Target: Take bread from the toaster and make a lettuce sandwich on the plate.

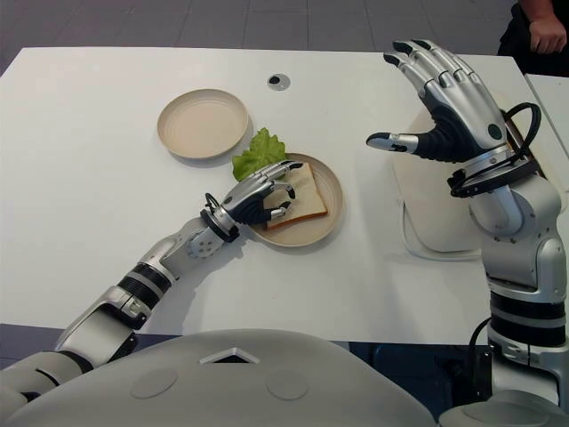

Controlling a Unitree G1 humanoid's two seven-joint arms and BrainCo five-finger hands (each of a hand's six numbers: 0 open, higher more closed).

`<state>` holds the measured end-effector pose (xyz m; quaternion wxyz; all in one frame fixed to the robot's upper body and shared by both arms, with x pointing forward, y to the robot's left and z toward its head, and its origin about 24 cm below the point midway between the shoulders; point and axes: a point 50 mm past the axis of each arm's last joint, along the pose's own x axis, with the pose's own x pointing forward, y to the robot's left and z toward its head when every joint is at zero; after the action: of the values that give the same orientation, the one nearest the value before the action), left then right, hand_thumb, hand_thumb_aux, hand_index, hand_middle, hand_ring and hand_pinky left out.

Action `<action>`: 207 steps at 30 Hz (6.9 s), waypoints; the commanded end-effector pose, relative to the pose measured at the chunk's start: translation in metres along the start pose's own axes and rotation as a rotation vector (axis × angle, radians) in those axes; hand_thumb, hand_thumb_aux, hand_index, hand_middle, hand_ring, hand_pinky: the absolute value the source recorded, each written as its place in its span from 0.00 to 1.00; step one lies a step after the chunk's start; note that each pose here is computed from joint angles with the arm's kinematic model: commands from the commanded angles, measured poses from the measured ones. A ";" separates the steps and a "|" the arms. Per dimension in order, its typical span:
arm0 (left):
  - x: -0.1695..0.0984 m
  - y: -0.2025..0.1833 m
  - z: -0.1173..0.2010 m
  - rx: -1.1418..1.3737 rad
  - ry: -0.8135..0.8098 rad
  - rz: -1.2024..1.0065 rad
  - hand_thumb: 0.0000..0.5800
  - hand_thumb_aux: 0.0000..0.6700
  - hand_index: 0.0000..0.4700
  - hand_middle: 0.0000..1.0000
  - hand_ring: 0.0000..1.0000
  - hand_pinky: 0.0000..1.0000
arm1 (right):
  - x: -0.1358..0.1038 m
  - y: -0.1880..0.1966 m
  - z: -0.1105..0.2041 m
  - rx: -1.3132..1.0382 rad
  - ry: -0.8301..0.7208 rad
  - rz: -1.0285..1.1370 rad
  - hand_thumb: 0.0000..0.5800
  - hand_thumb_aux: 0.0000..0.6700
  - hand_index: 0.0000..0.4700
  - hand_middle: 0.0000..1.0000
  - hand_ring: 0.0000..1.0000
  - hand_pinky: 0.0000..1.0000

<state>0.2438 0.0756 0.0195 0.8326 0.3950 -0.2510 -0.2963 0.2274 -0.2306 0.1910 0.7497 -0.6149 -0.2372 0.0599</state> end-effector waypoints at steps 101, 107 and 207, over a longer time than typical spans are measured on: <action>-0.013 0.002 0.023 0.125 -0.084 0.171 0.00 0.00 0.00 0.00 0.00 0.00 | -0.084 -0.045 -0.048 -0.030 0.392 -0.129 0.00 0.00 0.00 0.00 0.00 0.00; -0.020 0.032 0.029 0.163 -0.058 0.347 0.00 0.00 0.00 0.00 0.00 0.00 | -0.131 -0.018 -0.075 -0.037 0.627 0.000 0.00 0.00 0.00 0.00 0.00 0.00; -0.029 -0.039 -0.045 0.041 0.287 -0.276 1.00 1.00 1.00 1.00 1.00 1.00 | -0.014 0.187 0.024 0.363 0.076 0.513 1.00 1.00 1.00 1.00 1.00 1.00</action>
<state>0.2513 0.0748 -0.0017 0.8156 0.4179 -0.1721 -0.3614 0.2400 -0.1632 0.0224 0.8071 -0.5105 -0.0565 0.2913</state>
